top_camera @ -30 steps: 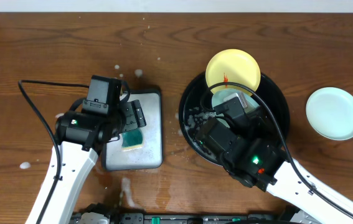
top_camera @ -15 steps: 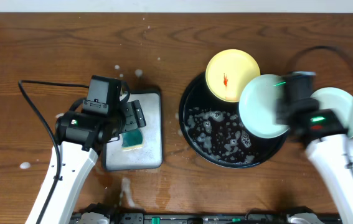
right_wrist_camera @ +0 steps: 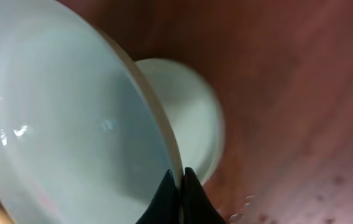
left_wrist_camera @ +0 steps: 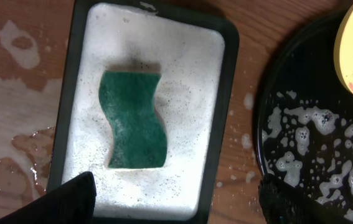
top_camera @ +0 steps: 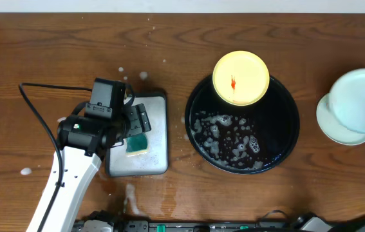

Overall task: Clean dirty plates on tray and stack at the side
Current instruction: 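Lift the pale green plate with the right gripper and stack it on the right-side plate, then move the right gripper back to the yellow plate rim on the black tray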

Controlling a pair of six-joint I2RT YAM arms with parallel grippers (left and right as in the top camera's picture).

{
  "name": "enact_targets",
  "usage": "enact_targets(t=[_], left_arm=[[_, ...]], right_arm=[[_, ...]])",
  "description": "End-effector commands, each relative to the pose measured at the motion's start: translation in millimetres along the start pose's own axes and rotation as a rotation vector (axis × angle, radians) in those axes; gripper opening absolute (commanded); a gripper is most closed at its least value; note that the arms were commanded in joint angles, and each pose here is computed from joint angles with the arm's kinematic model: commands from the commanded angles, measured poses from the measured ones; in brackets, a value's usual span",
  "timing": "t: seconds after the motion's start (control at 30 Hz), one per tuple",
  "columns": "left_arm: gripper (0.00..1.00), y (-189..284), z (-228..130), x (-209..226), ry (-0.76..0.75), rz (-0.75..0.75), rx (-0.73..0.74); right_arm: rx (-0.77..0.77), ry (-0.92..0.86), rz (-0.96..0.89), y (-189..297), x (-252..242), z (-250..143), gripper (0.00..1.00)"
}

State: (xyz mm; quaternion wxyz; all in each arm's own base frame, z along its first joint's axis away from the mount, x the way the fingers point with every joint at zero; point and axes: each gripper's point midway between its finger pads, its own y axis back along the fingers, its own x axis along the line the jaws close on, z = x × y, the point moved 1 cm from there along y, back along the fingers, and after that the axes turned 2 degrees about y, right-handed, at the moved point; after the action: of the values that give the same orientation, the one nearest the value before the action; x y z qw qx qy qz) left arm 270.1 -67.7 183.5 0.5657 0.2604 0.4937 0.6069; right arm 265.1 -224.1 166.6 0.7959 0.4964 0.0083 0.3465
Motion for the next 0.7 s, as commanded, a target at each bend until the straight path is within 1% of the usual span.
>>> enact_targets(t=[0.0, 0.17, 0.2, 0.23, 0.27, 0.3, 0.4, 0.47, 0.57, 0.67], left_arm=[[0.84, 2, 2, -1, -0.004, -0.006, -0.003], [0.84, 2, 2, -1, -0.004, -0.006, -0.003], [0.84, 2, 2, -1, -0.004, -0.006, -0.003], [0.84, 2, 2, -1, -0.004, -0.006, -0.003], [0.84, 2, 2, -1, -0.004, -0.006, -0.003], [0.84, 2, 2, -1, -0.004, -0.006, -0.003], [0.84, 2, 2, -1, -0.004, -0.006, -0.003], [0.84, 2, 2, -1, -0.004, -0.006, -0.003], [0.84, 2, 2, -1, -0.004, -0.006, -0.003], [0.84, 2, 2, -1, -0.004, -0.006, -0.003]], right_arm=[[0.037, -0.107, -0.148, -30, -39, 0, 0.01], [0.159, -0.102, -0.177, -64, -46, -24, 0.02], [0.167, -0.091, -0.149, -68, -40, -25, 0.11], [0.17, -0.056, -0.075, -71, -26, -24, 0.31], [0.171, -0.011, 0.013, -72, -9, -23, 0.45], [0.172, 0.021, 0.114, -69, 13, -22, 0.5], [0.175, 0.102, 0.32, -52, 69, -25, 0.51], [0.177, 0.228, 0.428, -39, 108, -36, 0.51], [0.174, 0.463, 0.519, -24, 159, -63, 0.5], [0.173, 0.669, 0.527, -22, 195, -99, 0.51]])
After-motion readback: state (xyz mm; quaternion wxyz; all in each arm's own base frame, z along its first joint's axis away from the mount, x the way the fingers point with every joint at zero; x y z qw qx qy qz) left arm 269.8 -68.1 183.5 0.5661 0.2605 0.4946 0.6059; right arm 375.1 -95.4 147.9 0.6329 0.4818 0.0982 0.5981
